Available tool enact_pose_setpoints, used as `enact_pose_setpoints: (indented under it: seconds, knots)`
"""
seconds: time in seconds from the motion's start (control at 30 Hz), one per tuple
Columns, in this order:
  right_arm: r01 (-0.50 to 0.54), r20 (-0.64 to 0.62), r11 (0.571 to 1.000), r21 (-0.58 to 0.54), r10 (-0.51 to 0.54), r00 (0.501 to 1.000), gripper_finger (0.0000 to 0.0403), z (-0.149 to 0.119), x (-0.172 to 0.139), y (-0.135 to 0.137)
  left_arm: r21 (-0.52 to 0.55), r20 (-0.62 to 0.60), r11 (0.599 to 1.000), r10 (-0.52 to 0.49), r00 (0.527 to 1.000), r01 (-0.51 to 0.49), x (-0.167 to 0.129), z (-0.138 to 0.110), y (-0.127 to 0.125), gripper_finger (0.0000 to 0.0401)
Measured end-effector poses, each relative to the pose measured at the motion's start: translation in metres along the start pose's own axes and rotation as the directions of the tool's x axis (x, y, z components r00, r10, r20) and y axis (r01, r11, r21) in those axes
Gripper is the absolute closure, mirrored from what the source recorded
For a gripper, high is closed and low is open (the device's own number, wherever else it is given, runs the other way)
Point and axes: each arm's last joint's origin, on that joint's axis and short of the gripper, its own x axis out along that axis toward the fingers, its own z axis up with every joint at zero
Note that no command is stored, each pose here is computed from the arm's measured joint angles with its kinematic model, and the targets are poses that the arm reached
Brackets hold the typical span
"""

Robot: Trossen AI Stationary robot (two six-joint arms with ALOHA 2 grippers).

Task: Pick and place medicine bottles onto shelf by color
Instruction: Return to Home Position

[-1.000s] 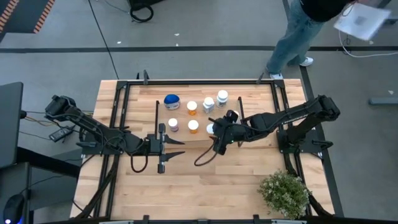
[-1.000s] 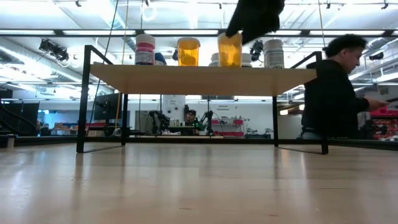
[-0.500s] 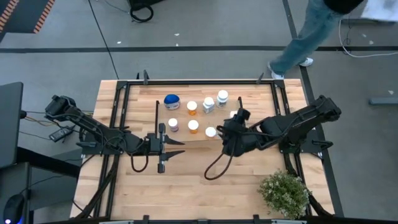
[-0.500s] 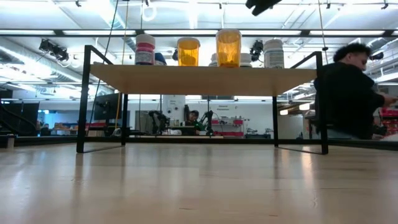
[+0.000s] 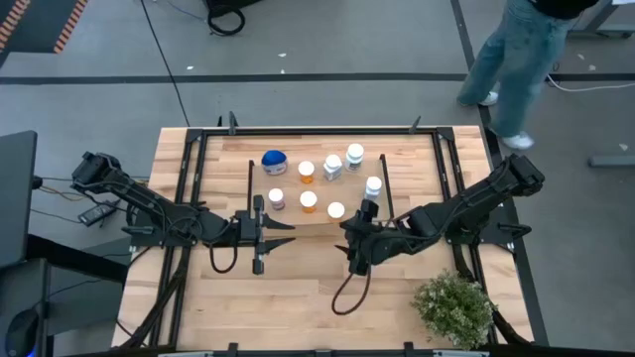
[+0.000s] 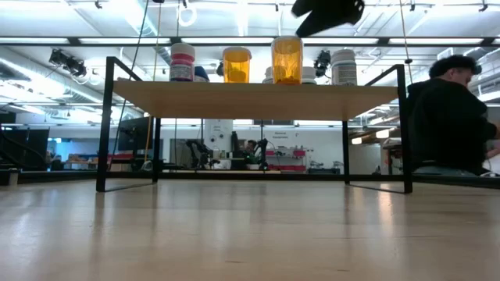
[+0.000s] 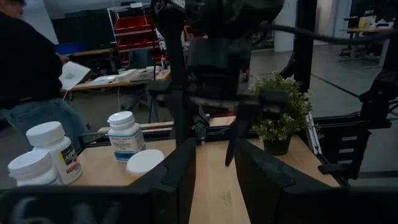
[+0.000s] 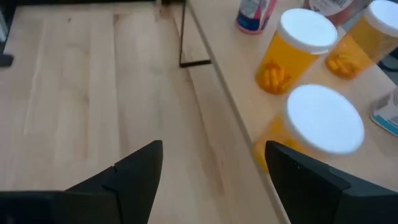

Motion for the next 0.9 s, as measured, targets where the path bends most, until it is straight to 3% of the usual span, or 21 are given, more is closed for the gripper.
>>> enact_pose_setpoints:
  seconds: [0.27,0.67,0.9]
  knots:
    - [0.063,-0.024,0.998,0.029,-0.063,0.998,0.0111,-0.009,0.027,-0.026,0.0,0.0,1.0,0.0,1.0,0.0,0.0,0.0,0.0,0.0283]
    - [-0.113,0.078,0.991,0.075,0.107,0.991,0.0111,0.005,0.027,-0.016,0.003,-0.005,1.0,0.0,1.0,0.0,0.0,-0.001,0.0,0.0284]
    - [-0.107,0.114,0.994,0.014,0.105,0.988,0.0111,0.008,0.025,-0.014,0.005,-0.007,1.0,-0.001,1.0,0.001,0.0,-0.001,0.0,0.0291]
